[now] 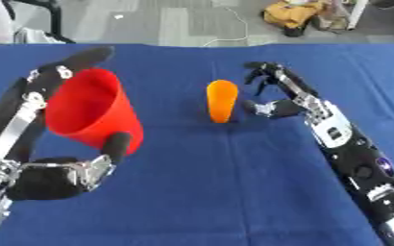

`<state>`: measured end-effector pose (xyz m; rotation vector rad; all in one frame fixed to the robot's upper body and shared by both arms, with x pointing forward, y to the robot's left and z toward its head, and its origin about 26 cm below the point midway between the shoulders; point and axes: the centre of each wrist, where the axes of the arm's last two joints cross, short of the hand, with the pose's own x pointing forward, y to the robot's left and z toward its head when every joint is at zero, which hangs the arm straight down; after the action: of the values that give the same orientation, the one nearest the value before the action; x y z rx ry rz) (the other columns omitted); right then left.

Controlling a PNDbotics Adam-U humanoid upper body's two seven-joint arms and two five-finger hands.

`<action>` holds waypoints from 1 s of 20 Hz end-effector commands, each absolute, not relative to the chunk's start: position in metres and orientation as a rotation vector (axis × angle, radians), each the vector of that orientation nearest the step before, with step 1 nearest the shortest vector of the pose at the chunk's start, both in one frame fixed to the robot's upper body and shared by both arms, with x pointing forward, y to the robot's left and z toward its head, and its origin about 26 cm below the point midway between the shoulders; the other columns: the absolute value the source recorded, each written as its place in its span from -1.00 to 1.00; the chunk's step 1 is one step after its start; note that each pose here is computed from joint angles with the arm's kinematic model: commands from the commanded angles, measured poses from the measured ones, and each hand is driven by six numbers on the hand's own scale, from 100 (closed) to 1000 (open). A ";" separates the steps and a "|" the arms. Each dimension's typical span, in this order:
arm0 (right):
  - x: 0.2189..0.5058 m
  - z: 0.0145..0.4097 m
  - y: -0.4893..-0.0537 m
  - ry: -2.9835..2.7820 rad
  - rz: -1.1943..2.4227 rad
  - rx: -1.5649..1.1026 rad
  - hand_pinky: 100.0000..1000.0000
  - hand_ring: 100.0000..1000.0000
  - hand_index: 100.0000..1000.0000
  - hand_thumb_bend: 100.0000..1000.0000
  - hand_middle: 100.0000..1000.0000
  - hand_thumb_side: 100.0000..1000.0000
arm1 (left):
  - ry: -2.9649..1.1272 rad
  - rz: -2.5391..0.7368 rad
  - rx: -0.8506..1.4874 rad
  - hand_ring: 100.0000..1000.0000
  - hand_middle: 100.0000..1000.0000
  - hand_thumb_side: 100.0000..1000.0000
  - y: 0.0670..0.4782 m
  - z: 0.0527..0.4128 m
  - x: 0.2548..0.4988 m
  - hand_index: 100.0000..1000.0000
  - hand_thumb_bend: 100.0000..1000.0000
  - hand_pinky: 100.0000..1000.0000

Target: Pour the contents of one cup into another cup.

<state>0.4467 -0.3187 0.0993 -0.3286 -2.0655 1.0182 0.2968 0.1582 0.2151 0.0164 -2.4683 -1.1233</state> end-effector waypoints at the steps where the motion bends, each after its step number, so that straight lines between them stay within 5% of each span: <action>1: 0.452 0.110 -0.316 -2.086 1.052 -0.349 -0.06 0.54 0.79 0.20 0.16 0.08 | -2.505 -1.126 0.007 -0.68 -0.08 -0.39 0.157 0.225 0.294 0.88 -1.00 -0.84; 5: 0.453 0.109 -0.311 -2.086 1.068 -0.340 0.09 0.62 0.80 0.22 0.26 0.10 | -2.508 -1.125 -0.004 -0.68 -0.08 -0.39 0.155 0.226 0.294 0.89 -1.00 -0.84; 20: 0.457 0.102 -0.294 -2.077 1.096 -0.293 0.11 0.62 0.80 0.26 0.22 0.14 | -2.500 -1.140 -0.012 -0.68 -0.08 -0.40 0.154 0.226 0.294 0.89 -1.00 -0.84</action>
<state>0.4519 -0.2957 0.0889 -0.2761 -2.0545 1.0741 0.2965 0.1545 0.2169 -0.0105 -2.4665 -1.1265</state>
